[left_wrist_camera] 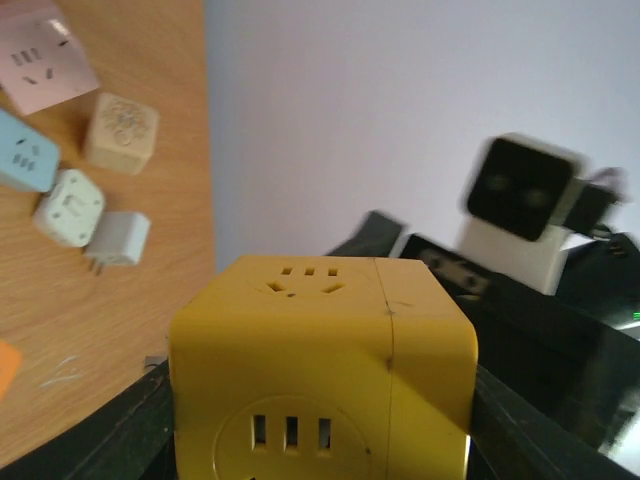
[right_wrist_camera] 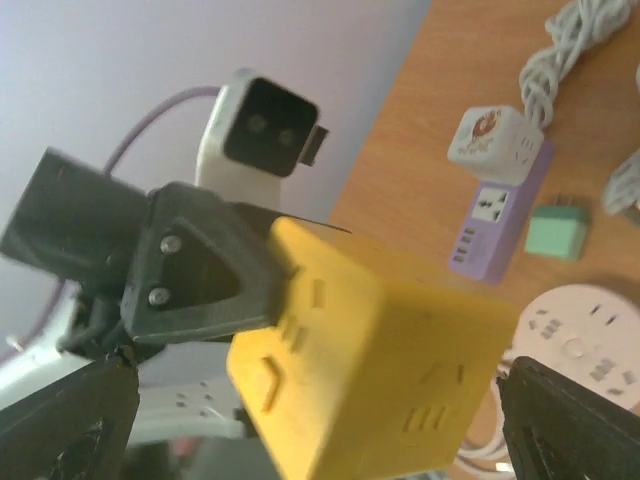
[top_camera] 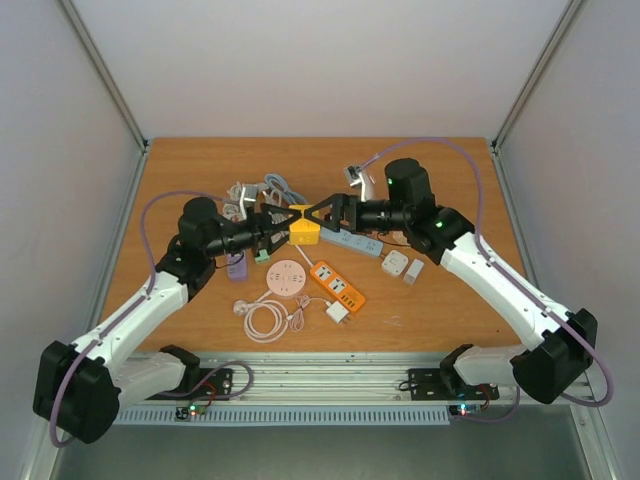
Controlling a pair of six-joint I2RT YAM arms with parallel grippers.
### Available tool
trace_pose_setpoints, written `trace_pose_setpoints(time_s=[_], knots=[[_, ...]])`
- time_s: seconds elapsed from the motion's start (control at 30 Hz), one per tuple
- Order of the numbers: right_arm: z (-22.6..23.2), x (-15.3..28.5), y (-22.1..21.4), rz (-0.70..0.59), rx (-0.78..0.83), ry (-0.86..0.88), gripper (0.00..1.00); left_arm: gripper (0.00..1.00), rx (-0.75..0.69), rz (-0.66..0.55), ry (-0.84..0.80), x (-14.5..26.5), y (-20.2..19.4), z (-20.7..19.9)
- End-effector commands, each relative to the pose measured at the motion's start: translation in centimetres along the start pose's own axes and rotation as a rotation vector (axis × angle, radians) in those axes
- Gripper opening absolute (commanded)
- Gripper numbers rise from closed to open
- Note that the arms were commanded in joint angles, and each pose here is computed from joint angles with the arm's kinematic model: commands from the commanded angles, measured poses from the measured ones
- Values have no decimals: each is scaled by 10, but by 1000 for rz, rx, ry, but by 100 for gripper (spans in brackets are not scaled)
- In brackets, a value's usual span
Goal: Insert the plug
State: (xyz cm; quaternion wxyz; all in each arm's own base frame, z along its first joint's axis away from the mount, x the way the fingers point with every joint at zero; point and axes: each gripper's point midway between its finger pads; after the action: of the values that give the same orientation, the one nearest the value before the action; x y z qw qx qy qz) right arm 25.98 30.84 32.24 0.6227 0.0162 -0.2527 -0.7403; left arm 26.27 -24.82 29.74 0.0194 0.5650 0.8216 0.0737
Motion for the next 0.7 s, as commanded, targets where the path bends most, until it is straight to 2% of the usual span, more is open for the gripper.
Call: trace_pose_setpoints(time_s=[0.0, 0.2, 0.4, 0.5, 0.67], knots=[[13, 23, -15, 68, 510, -58, 98, 46, -129, 79, 60, 2, -12, -3], [20, 19, -35, 156, 906, -91, 93, 46, -184, 183, 128, 7, -30, 14], [15, -5, -59, 285, 1232, -109, 95, 46, -201, 225, 133, 9, -38, 20], [8, -17, -55, 288, 1299, -147, 96, 46, -213, 240, 126, 9, -40, 19], [-7, -28, -49, 327, 1312, -207, 96, 47, -232, 262, 133, 11, -45, 20]])
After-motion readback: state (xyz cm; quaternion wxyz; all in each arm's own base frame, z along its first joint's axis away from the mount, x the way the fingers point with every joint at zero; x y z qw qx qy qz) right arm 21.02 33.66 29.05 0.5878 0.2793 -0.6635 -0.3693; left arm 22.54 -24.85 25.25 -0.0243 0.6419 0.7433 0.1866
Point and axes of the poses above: each gripper's point midway between its finger pads, its own x axis back along the fingers, its own z axis along the line the jaws close on, y = z × x, and after that the axes turned 3 degrees about -x, right-handed
